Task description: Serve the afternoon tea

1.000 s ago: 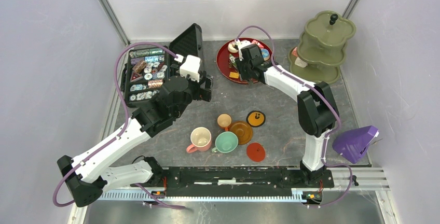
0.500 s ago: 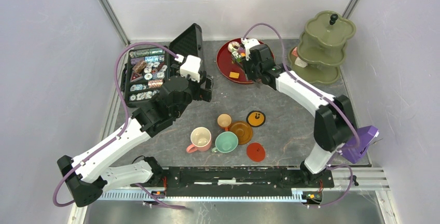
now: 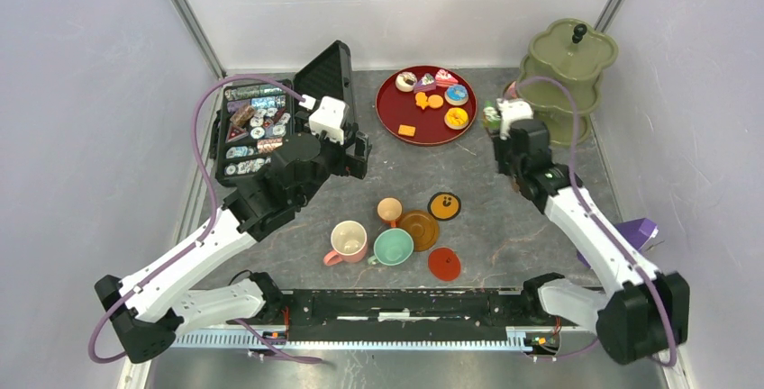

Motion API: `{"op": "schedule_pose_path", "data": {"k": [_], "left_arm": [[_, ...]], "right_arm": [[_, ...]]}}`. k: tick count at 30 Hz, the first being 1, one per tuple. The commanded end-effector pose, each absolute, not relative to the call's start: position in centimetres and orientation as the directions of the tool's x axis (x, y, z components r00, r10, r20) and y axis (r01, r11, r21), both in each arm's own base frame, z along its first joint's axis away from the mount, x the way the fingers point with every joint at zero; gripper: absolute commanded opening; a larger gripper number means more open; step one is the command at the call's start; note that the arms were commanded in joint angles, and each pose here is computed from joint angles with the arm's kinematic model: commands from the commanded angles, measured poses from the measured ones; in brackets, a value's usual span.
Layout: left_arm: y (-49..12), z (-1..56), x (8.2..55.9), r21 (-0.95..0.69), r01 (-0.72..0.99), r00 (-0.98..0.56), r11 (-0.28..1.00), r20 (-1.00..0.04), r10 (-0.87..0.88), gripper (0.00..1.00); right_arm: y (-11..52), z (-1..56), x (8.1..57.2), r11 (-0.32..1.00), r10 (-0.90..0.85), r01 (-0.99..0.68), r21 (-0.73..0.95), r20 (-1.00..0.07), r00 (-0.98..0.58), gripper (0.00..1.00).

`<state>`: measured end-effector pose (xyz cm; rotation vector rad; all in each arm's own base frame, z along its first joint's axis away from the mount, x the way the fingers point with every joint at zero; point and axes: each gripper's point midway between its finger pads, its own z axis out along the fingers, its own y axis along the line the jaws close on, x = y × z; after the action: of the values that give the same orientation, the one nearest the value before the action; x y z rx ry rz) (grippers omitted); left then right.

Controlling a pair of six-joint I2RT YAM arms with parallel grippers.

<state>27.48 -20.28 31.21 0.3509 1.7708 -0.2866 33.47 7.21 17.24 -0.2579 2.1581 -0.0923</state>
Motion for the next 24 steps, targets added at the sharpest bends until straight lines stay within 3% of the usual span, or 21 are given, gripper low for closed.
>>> {"op": "schedule_pose_path", "data": {"k": [1,7,12,24], "left_arm": [[-20.9,33.2,26.8,-0.066,0.42,-0.179,0.905,-0.984,0.011,1.0],[-21.3,33.4,26.3,-0.103,0.446,-0.188,0.889,-0.982,-0.019,1.0],[-21.5,33.7,25.8,-0.123,0.462,-0.188,0.878,-0.981,-0.038,1.0],[-22.0,33.7,25.4,-0.13,0.48,-0.19,0.867,-0.981,-0.042,1.0]], "right_arm": [[2.1,17.1,31.9,0.993,-0.096,0.013,-0.121,-0.844,-0.528,0.19],[-2.3,15.3,30.4,0.977,0.021,0.193,-0.095,-0.851,-0.524,0.2],[-6.4,15.0,30.4,0.937,0.141,0.35,-0.02,-0.893,-0.428,0.21],[-12.7,15.3,33.0,0.91,0.242,0.4,0.11,-0.924,-0.296,0.22]]}}
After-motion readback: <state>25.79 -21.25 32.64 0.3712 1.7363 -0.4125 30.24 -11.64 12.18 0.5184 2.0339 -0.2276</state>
